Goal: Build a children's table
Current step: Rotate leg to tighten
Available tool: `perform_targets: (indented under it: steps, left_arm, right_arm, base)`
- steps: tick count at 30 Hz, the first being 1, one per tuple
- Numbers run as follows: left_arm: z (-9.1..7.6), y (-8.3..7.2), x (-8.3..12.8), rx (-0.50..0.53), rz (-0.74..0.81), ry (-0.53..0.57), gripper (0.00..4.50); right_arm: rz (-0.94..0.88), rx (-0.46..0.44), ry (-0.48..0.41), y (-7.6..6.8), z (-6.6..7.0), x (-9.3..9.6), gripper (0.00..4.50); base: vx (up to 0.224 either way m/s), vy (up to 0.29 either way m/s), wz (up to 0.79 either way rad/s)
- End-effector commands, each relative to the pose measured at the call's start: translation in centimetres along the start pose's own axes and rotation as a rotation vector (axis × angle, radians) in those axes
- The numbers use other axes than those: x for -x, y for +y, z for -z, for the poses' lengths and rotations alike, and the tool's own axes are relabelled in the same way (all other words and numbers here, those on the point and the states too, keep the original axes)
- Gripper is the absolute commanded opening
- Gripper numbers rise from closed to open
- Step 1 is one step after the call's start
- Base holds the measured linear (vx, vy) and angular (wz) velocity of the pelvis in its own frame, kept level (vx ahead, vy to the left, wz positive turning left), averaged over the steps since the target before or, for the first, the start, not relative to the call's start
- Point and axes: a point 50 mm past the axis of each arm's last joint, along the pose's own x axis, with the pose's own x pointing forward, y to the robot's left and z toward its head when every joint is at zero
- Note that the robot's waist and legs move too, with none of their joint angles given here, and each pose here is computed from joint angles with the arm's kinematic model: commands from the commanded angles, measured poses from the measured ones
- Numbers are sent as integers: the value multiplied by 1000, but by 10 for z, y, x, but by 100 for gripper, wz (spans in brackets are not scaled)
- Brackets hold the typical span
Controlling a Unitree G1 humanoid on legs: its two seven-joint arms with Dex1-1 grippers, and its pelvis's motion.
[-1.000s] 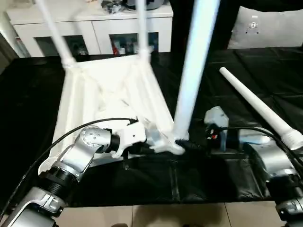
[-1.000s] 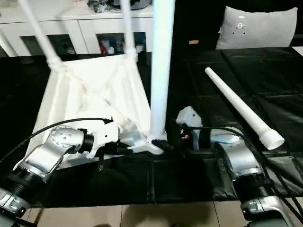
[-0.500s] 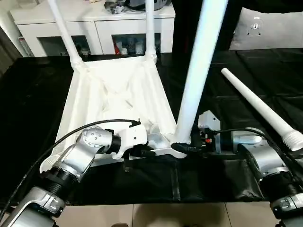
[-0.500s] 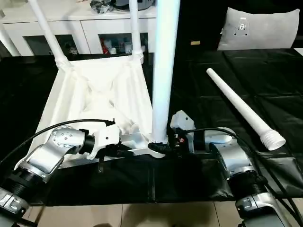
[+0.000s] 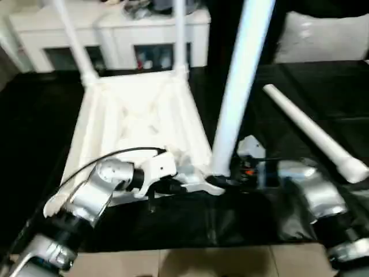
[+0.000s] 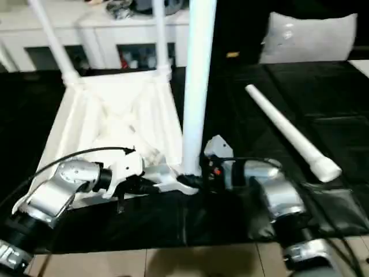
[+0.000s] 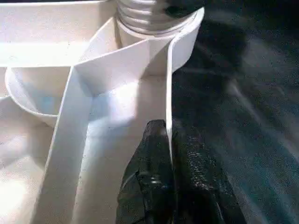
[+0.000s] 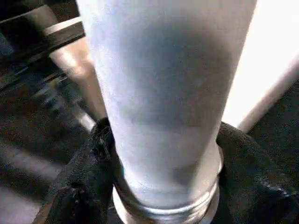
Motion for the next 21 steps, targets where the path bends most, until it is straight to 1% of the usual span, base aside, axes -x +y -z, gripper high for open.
perform_targets:
  steps: [1, 2, 3, 4, 5, 6, 7, 9, 10, 11, 12, 13, 14, 15, 16, 17, 19, 20, 21]
  left_arm:
    - [-23, -16, -21, 15, 15, -88, 0]
    - [-30, -14, -26, 60, -47, -109, 0]
    - [-31, -14, -27, 71, -59, -114, 0]
    - [-36, -13, -30, 105, -94, -125, 0]
    - [-36, -13, -30, 105, -94, -125, 0]
    - [-44, -12, -36, 140, -147, -151, 0]
    - [-52, -12, -41, 165, -188, -178, 0]
    - [-58, -13, -45, 173, -216, -194, 0]
    - [-62, -14, -47, 158, -233, -191, 0]
    - [-62, -14, -48, 146, -237, -184, 0]
    - [-60, -13, -47, 140, -246, -174, 0]
    - [-60, -13, -47, 139, -247, -174, 0]
    - [-57, -11, -46, 137, -259, -162, 0]
    - [-57, -11, -45, 136, -261, -160, 0]
    - [-49, -5, -40, 115, -295, -119, 0]
    - [-45, -2, -38, 106, -307, -102, 0]
    - [-42, 1, -36, 99, -317, -89, 0]
    - [-41, 2, -35, 96, -321, -82, 0]
    - [-38, 4, -32, 87, -322, -70, 0]
  right_arm:
    - [115, -115, 34, 2, 10, -19, 272]
    - [199, -155, 40, -1, 12, -27, 272]
    - [217, -164, 43, -2, 12, -28, 272]
    - [273, -189, 52, -3, 13, -33, 272]
    - [273, -189, 52, -3, 13, -33, 272]
    - [353, -199, 72, -5, 15, -40, 272]
    - [411, -239, 69, -6, 15, -46, 272]
    - [448, -271, 55, -7, 15, -50, 272]
    - [461, -305, 32, -6, 13, -54, 272]
    - [459, -309, 27, -6, 13, -55, 307]
    - [449, -309, 18, -6, 12, -54, 307]
    - [448, -309, 17, -6, 12, -54, 328]
    - [436, -304, 10, -6, 11, -54, 328]
    - [435, -302, 10, -6, 11, -54, 347]
    - [417, -270, 3, -6, 10, -50, 353]
    - [412, -250, 1, -7, 11, -48, 364]
    - [409, -234, -3, -7, 11, -45, 386]
    - [407, -219, -14, -9, 11, -40, 386]
    - [407, -207, -37, -11, 10, -35, 398]
  base:
    - [-54, 0, -5]
    - [0, 0, 0]
    - [0, 0, 0]
    - [0, 0, 0]
    - [0, 0, 0]
    - [0, 0, 0]
    - [0, 0, 0]
    - [0, 0, 0]
    - [0, 0, 0]
    - [0, 0, 0]
    - [0, 0, 0]
    - [0, 0, 0]
    - [0, 0, 0]
    - [0, 0, 0]
    - [0, 0, 0]
    - [0, 0, 0]
    - [0, 0, 0]
    - [0, 0, 0]
    - [0, 0, 0]
